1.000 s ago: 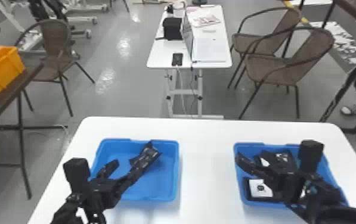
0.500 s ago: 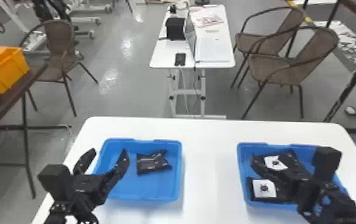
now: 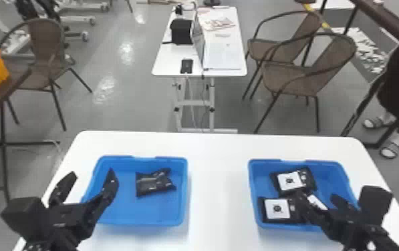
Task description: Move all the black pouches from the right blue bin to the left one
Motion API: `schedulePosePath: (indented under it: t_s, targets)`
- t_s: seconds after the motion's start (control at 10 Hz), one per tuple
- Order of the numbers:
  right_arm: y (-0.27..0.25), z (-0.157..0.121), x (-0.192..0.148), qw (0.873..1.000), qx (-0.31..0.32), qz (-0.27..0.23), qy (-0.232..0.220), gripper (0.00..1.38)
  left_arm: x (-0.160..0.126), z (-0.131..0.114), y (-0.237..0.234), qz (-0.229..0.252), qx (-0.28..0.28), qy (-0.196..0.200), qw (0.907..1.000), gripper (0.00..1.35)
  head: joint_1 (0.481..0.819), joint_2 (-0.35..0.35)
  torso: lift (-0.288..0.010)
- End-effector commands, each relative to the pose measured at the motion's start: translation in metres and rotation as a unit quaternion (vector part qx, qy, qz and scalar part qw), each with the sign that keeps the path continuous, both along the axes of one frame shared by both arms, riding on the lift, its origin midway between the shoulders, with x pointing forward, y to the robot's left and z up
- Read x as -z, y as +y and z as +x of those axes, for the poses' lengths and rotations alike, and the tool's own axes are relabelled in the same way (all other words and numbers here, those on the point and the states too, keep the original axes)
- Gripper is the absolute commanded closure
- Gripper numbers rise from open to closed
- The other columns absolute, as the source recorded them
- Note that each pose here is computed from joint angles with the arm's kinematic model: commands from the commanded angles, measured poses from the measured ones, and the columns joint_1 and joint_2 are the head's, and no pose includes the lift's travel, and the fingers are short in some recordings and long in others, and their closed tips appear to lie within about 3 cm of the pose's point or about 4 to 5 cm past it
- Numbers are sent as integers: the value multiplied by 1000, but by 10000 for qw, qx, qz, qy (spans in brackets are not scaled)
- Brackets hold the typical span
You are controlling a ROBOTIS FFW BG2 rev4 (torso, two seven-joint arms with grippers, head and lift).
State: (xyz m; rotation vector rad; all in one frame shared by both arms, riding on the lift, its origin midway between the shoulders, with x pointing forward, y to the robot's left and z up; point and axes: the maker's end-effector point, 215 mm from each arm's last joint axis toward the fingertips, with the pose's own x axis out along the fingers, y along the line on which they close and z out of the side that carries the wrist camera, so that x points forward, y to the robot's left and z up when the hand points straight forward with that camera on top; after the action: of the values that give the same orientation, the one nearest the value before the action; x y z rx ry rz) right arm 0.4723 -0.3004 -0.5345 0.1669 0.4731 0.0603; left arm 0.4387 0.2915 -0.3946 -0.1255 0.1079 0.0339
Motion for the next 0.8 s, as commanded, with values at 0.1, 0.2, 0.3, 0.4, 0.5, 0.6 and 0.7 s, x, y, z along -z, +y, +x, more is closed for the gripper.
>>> schedulePosePath:
  t_s: [0.1, 0.2, 0.3, 0.4, 0.5, 0.6, 0.7]
  targets:
    - [-39, -3, 26, 9989, 399, 82, 251, 122, 2, 0, -2, -50, 1, 17, 10000, 231, 695, -27, 10]
    - [-49, 4, 29, 9986, 446, 84, 279, 122, 2, -1, -3, -54, 7, 25, 10000, 233, 695, -40, 10]
    - [-54, 14, 29, 9986, 446, 127, 263, 122, 3, -1, -4, -59, 15, 32, 10000, 233, 695, -61, 10]
    - [-55, 26, 31, 9983, 453, 307, 212, 122, 3, -2, -4, -51, 16, 41, 10000, 233, 695, -73, 10]
    - [-50, 38, 37, 9974, 393, 584, 166, 124, 3, -2, -4, -51, 16, 41, 10000, 233, 695, -78, 10]
    - [-45, 49, 40, 9973, 328, 629, 175, 122, 3, -1, -5, -47, 24, 34, 10000, 233, 695, -76, 10]
    - [-39, 58, 42, 9973, 300, 653, 173, 122, 3, -1, -6, -51, 31, 34, 10000, 233, 695, -71, 10]
